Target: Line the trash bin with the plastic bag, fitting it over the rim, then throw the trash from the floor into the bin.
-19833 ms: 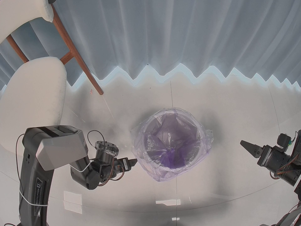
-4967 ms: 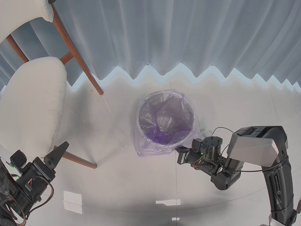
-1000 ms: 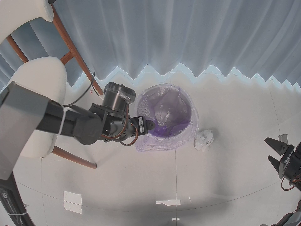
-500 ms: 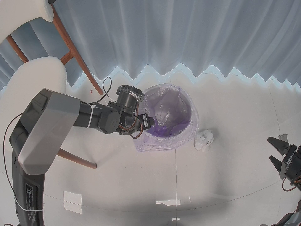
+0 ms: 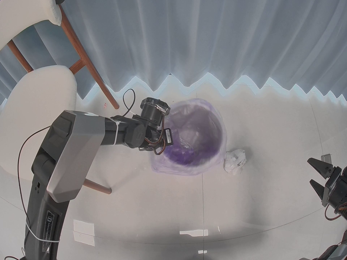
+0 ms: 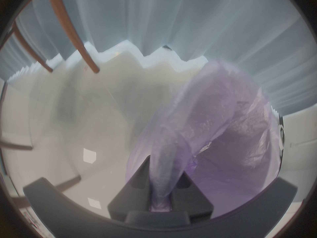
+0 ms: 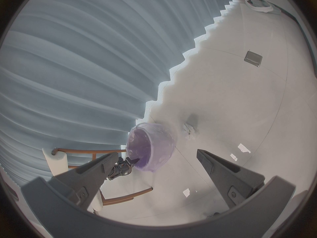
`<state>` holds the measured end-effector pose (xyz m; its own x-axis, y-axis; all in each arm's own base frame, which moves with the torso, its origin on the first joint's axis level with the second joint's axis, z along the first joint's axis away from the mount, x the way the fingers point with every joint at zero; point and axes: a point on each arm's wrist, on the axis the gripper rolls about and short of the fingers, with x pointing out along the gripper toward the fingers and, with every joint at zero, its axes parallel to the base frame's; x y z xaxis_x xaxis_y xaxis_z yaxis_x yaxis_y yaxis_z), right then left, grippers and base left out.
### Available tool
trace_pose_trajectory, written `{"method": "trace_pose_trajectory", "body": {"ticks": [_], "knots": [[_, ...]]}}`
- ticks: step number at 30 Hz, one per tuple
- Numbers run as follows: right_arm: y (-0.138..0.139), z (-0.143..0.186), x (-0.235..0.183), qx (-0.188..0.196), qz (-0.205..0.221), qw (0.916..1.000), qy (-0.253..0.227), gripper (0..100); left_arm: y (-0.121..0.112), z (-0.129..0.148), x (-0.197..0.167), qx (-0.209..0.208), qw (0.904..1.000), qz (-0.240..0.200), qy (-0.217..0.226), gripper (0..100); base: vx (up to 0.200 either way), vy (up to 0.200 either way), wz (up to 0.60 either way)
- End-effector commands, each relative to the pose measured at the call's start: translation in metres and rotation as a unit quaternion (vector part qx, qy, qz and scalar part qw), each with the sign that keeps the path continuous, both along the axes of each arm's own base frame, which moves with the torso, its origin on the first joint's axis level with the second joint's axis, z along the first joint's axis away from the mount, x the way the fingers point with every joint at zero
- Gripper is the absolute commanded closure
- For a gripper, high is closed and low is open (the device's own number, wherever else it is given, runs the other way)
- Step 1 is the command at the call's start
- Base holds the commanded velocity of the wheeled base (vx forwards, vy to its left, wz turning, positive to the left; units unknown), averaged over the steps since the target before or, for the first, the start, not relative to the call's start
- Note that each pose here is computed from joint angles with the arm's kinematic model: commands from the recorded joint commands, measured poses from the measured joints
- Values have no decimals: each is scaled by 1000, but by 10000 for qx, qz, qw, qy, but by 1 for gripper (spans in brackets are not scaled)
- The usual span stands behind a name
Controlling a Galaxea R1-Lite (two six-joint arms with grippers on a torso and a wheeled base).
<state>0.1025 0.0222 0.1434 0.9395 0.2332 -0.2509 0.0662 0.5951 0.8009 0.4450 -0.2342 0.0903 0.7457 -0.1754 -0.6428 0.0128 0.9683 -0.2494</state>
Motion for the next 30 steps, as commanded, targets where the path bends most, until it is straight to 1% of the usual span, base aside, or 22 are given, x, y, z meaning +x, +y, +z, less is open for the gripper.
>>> {"method": "trace_pose_trajectory", "body": {"ticks": [1, 2, 5, 9, 10, 11, 13, 15, 16, 17, 18, 19, 20, 21, 22, 23, 25, 26, 27, 28, 29, 30], "knots": [[0, -2, 1, -6, -1, 10000, 66, 0, 9, 15, 10, 19, 9997, -48, -233, 100, 0, 0, 0], [0, -2, 0, -1, -3, 10000, 75, 0, 11, 15, 10, 70, 9997, -67, -221, 100, 0, 0, 0], [0, -4, 0, 39, 56, 9999, 108, 0, 24, 23, 12, 590, 9972, -377, -270, 100, 0, 0, 0], [1, -3, 0, 42, 81, 9999, 85, 0, 32, 46, 9, 809, 9901, -1008, -552, 100, 0, 0, 0], [1, -3, 0, 42, 81, 9999, 85, 0, 32, 47, 9, 831, 9892, -1058, -574, 100, 0, 0, 0], [1, -3, 1, 41, 80, 9999, 93, 0, 32, 54, 8, 971, 9836, -1345, -707, 100, 0, 0, 0], [1, -3, 1, 33, 82, 9999, 91, 0, 32, 60, 5, 1190, 9739, -1734, -853, 100, 0, 0, 0], [1, -3, 1, 41, 73, 9999, 93, 0, 32, 67, 3, 1363, 9607, -2187, -1031, 100, 0, 0, 0], [1, -3, 1, 34, 75, 9999, 91, 0, 32, 69, 2, 1441, 9518, -2465, -1122, 100, 0, 0, 0], [1, -3, 1, 32, 75, 9999, 98, 0, 32, 70, 2, 1487, 9470, -2593, -1173, 100, 0, 0, 0], [0, -3, 0, 34, 75, 9999, 91, 0, 33, 71, 2, 1620, 9314, -2987, -1303, 100, 0, 0, 0], [0, -3, 0, 32, 75, 9999, 98, 0, 35, 71, 3, 1716, 9202, -3231, -1395, 100, 0, 0, 0], [0, -3, 0, 32, 75, 9999, 98, 0, 36, 71, 3, 1741, 9181, -3269, -1411, 100, 0, 0, 0], [0, -3, 0, 34, 75, 9999, 91, 0, 40, 70, 5, 1871, 8975, -3679, -1551, 100, 0, 0, 0], [0, -3, 0, 34, 75, 9999, 91, 0, 41, 69, 6, 1892, 8942, -3747, -1558, 100, 0, 0, 0], [0, -3, 0, 28, 69, 9999, 81, 0, 47, 66, 8, 2004, 8738, -4100, -1681, 100, 0, 0, 0], [0, -3, 0, 27, 62, 10000, 74, 0, 55, 63, 12, 2082, 8459, -4531, -1894, 100, 0, 0, 0], [0, -3, 0, 33, 60, 9999, 83, 0, 56, 62, 13, 2087, 8414, -4597, -1928, 100, 0, 0, 0], [0, -3, 0, 35, 60, 9999, 75, 0, 61, 54, 17, 2163, 8193, -4905, -2035, 100, 0, 0, 0], [0, -3, 0, 35, 60, 9999, 75, 0, 64, 50, 18, 2221, 8056, -5087, -2073, 100, 0, 0, 0], [0, -3, 0, 35, 52, 10000, 75, 0, 65, 48, 18, 2244, 8000, -5158, -2088, 100, 0, 0, 0], [0, -3, 0, 35, 52, 10000, 75, 0, 68, 45, 16, 2284, 7863, -5367, -2037, 100, 0, 0, 0]]}}
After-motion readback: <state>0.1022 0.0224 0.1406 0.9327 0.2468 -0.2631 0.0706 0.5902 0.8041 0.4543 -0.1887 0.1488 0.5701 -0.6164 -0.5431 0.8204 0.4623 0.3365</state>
